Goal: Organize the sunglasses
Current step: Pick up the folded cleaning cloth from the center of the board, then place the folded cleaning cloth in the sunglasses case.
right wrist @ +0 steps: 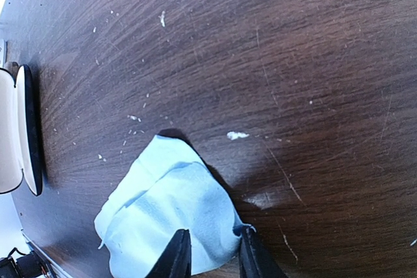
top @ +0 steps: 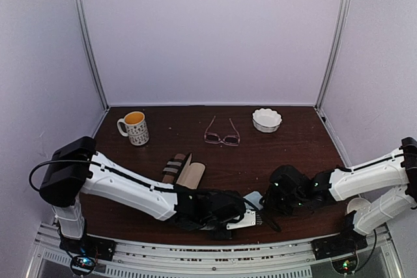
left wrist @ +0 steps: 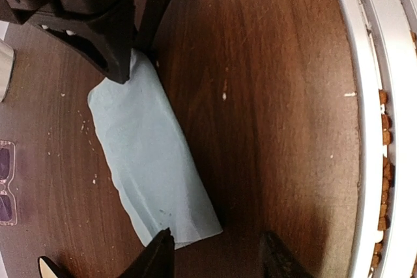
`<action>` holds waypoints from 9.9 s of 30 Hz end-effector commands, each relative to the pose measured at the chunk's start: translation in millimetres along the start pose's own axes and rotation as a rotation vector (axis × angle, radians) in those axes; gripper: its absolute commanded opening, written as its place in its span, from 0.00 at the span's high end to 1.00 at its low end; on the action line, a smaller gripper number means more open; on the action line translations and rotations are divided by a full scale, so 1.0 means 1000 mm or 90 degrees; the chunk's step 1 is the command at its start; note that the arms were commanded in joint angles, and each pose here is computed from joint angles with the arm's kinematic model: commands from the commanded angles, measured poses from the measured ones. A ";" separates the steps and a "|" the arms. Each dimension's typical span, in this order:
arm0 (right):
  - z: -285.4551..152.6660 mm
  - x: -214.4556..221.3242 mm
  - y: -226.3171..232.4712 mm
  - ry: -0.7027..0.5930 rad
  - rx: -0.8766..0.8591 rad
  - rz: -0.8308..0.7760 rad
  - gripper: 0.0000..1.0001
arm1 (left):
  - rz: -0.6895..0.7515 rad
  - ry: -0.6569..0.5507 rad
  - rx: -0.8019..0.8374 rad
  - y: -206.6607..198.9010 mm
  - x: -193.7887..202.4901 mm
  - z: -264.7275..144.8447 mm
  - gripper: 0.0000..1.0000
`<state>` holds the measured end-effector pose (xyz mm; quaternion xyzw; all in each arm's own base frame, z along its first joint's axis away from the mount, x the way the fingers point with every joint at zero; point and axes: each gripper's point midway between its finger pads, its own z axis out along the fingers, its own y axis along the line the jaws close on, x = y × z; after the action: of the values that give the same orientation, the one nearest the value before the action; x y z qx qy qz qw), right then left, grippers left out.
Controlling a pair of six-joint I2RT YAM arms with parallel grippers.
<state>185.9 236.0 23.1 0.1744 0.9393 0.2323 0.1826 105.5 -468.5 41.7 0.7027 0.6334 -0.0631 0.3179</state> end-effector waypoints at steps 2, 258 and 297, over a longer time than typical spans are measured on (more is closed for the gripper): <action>0.005 0.003 -0.015 0.007 0.038 -0.007 0.73 | -0.002 -0.006 -0.029 0.006 -0.007 0.012 0.54; 0.104 -0.092 0.162 0.145 0.142 -0.021 1.00 | -0.862 -0.105 0.129 0.090 0.105 -0.016 1.00; 0.091 -0.082 0.197 0.136 0.084 -0.013 1.00 | -0.898 -0.131 0.080 0.098 0.118 -0.053 1.00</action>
<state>327.7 395.4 51.3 0.1368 0.9752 0.1698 0.0385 208.4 -346.7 59.1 0.1386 0.8981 -0.3556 0.2185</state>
